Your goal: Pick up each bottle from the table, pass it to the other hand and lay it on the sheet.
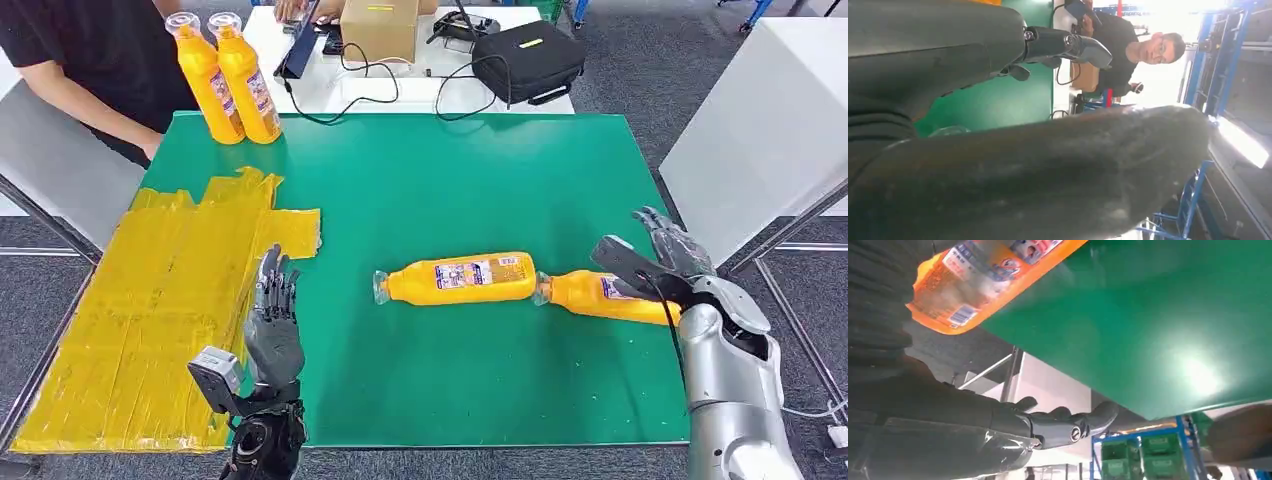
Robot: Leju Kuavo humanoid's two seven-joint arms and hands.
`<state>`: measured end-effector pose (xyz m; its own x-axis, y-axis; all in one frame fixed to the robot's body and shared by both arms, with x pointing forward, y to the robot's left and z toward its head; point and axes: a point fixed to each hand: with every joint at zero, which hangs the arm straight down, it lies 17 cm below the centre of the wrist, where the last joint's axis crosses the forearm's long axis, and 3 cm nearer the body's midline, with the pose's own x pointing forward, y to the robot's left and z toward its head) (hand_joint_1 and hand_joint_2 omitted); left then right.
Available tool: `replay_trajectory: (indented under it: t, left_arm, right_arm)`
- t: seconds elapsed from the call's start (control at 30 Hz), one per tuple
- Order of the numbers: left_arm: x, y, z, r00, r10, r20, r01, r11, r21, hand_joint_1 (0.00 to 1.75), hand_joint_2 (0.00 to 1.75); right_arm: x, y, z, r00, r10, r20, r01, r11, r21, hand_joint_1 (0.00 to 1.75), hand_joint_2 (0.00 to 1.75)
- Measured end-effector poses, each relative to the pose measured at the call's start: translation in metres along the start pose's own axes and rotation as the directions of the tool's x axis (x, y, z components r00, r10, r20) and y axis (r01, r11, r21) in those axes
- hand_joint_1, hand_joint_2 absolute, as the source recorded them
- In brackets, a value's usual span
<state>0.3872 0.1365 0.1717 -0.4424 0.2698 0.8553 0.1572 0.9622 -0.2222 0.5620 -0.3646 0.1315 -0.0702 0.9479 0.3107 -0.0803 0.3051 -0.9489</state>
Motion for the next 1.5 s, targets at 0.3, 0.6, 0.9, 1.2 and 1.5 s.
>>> replay_trajectory:
  t: [0.3, 0.6, 0.9, 1.2, 1.5]
  left_arm:
    - [-0.001, -0.001, 0.0, 1.0, -0.007, -0.002, 0.007, 1.0, -0.019, 0.0, 0.0]
    - [-0.004, -0.007, 0.001, 1.0, 0.004, -0.01, -0.004, 0.999, -0.032, 0.0, 0.0]
    - [-0.01, -0.011, 0.002, 1.0, 0.014, -0.028, -0.015, 0.999, -0.039, 0.0, 0.0]
    - [-0.014, -0.019, 0.002, 0.999, 0.021, -0.035, -0.023, 0.998, -0.058, 0.0, 0.0]
    - [-0.012, -0.025, -0.005, 0.999, 0.048, -0.026, -0.05, 0.997, -0.067, 0.0, 0.0]
  right_arm:
    - [0.001, 0.005, -0.002, 1.0, 0.026, -0.01, -0.026, 0.999, 0.031, 0.0, 1.75]
    - [-0.021, 0.04, 0.022, 0.997, 0.051, -0.061, -0.045, 0.995, 0.087, 0.0, 1.75]
    - [-0.048, 0.067, 0.053, 0.991, 0.063, -0.117, -0.047, 0.99, 0.133, 0.0, 1.75]
    - [-0.073, 0.079, 0.072, 0.972, 0.146, -0.182, -0.113, 0.978, 0.177, 0.0, 1.75]
    - [-0.098, 0.086, 0.073, 0.95, 0.22, -0.221, -0.172, 0.961, 0.215, 0.0, 1.75]
